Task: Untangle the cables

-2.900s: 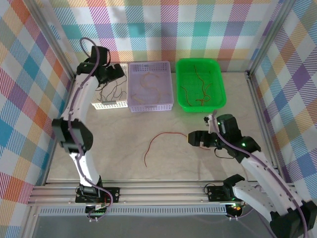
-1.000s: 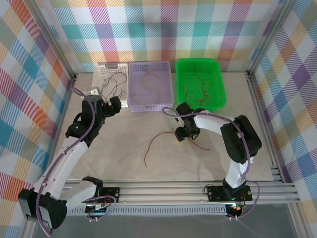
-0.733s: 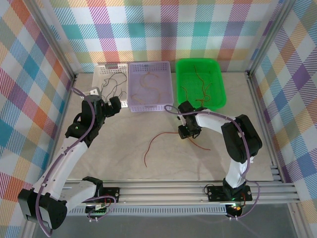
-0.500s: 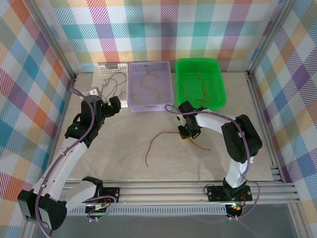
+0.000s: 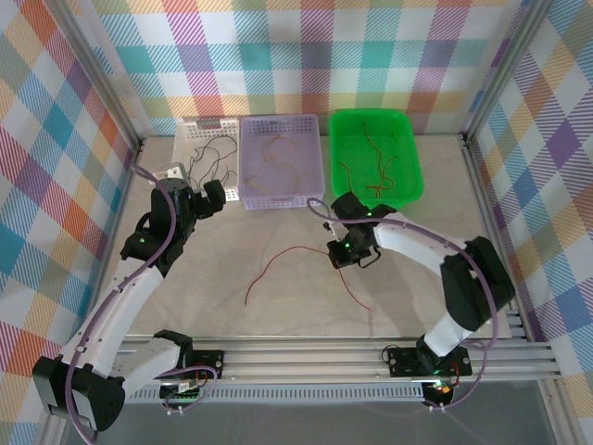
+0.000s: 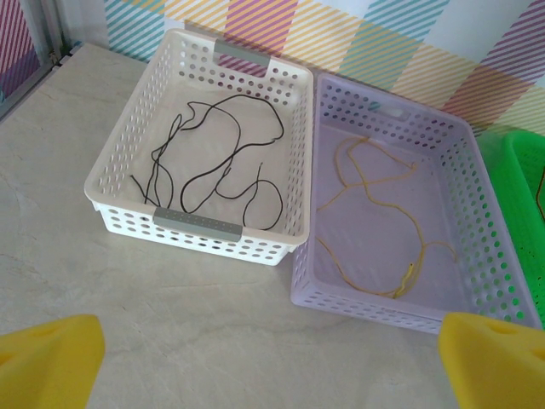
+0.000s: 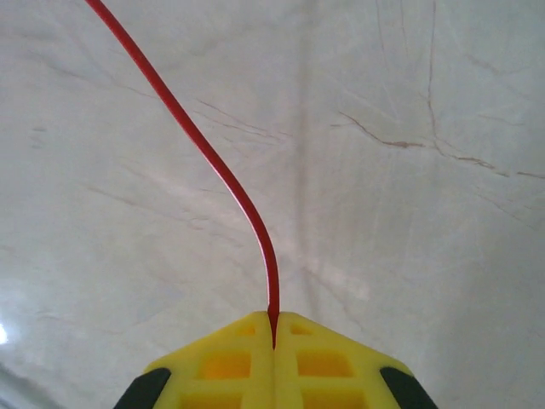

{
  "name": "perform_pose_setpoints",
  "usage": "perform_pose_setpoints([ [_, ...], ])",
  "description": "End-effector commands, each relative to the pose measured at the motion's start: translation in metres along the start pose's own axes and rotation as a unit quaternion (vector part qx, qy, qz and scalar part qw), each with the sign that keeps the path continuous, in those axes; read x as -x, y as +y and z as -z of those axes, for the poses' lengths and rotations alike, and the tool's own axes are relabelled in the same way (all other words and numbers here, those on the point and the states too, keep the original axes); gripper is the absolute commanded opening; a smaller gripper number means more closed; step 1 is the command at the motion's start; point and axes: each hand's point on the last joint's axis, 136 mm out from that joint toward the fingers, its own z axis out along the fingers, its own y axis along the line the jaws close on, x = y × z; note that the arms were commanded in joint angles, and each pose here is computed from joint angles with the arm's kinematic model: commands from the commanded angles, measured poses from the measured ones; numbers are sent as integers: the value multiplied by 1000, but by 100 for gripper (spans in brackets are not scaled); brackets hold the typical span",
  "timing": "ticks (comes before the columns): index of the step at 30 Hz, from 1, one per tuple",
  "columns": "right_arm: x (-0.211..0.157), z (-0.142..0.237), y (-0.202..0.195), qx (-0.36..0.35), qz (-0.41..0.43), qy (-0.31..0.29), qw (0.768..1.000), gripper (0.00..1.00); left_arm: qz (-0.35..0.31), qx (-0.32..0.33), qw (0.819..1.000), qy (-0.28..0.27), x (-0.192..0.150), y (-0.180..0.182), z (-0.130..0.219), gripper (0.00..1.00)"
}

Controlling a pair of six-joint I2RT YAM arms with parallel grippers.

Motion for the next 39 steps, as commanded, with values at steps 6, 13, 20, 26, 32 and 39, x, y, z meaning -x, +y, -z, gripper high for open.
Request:
perform_pose_setpoints([
  [6, 15, 79, 22, 25, -14, -101, 994, 0, 3, -4, 1000, -20, 8, -1, 5, 100],
  [13, 26, 163, 24, -6, -15, -206, 978, 0, 3, -6, 1000, -20, 8, -2, 5, 100],
  [20, 32, 243, 20, -43, -26, -305, 951, 0, 3, -6, 1000, -19, 7, -2, 4, 100],
  [26, 43, 296, 8, -99, -30, -372, 923, 0, 3, -6, 1000, -18, 7, -2, 4, 100],
  [32, 66, 331, -3, -132, -45, -409, 902, 0, 3, -7, 1000, -18, 7, -2, 4, 100],
  [39, 105, 335, -34, -141, -90, -408, 898, 0, 2, -8, 1000, -17, 5, -3, 3, 100],
])
